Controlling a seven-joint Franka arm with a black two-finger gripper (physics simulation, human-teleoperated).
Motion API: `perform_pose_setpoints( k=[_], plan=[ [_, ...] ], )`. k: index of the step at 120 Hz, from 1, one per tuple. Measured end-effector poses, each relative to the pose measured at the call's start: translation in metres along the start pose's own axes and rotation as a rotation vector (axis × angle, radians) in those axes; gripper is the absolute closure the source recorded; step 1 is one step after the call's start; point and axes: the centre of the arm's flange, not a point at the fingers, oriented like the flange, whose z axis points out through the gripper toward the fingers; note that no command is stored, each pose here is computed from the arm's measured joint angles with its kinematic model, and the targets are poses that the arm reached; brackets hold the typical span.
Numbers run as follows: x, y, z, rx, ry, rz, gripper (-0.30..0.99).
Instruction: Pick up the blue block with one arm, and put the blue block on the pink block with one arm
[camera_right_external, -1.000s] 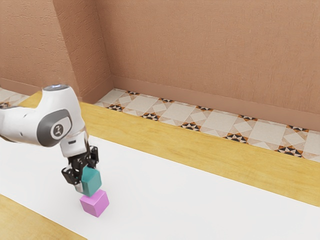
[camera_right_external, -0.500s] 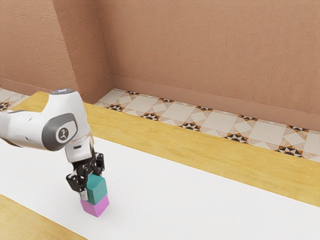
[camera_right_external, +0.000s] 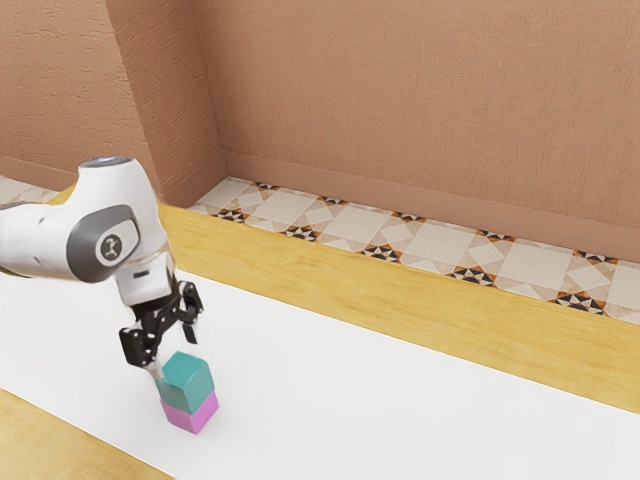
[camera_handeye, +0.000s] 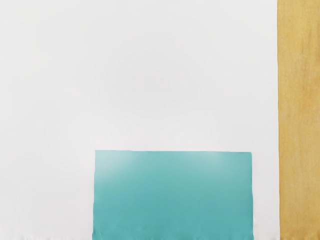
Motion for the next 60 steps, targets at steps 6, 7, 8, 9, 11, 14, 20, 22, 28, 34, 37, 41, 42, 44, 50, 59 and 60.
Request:
perform_pose_setpoints(
  k=[6, 7, 8, 9, 11, 14, 20, 22, 28, 34, 37, 41, 42, 44, 50, 59, 60],
  plan=[
    [0.007, -0.006, -0.031, 0.033, 0.005, 0.011, 0.03],
    [0.008, -0.007, -0.038, 0.040, 0.007, 0.013, 0.03],
    [0.009, -0.009, -0.043, 0.045, 0.008, 0.015, 0.03],
    [0.011, -0.011, -0.050, 0.052, 0.010, 0.017, 0.03],
    [0.014, -0.016, -0.065, 0.067, 0.013, 0.022, 0.03],
    [0.019, -0.026, -0.088, 0.089, 0.019, 0.030, 0.03],
    [0.029, -0.050, -0.130, 0.120, 0.029, 0.042, 0.02],
    [0.031, -0.060, -0.142, 0.124, 0.031, 0.043, 0.02],
    [0.035, -0.087, -0.174, 0.140, 0.018, 0.037, 0.01],
    [0.037, -0.109, -0.210, 0.169, -0.016, 0.005, 0.01],
    [0.035, -0.122, -0.225, 0.172, -0.031, -0.029, 0.01],
    [0.031, -0.133, -0.236, 0.164, -0.054, -0.088, 0.01],
    [0.029, -0.135, -0.238, 0.161, -0.061, -0.104, 0.01],
    [0.026, -0.138, -0.241, 0.156, -0.076, -0.139, 0.01],
    [0.013, -0.141, -0.249, 0.145, -0.109, -0.249, 0.01],
    [-0.010, -0.140, -0.253, 0.130, -0.113, -0.417, 0.00],
    [-0.012, -0.139, -0.254, 0.128, -0.114, -0.434, 0.00]
  ],
)
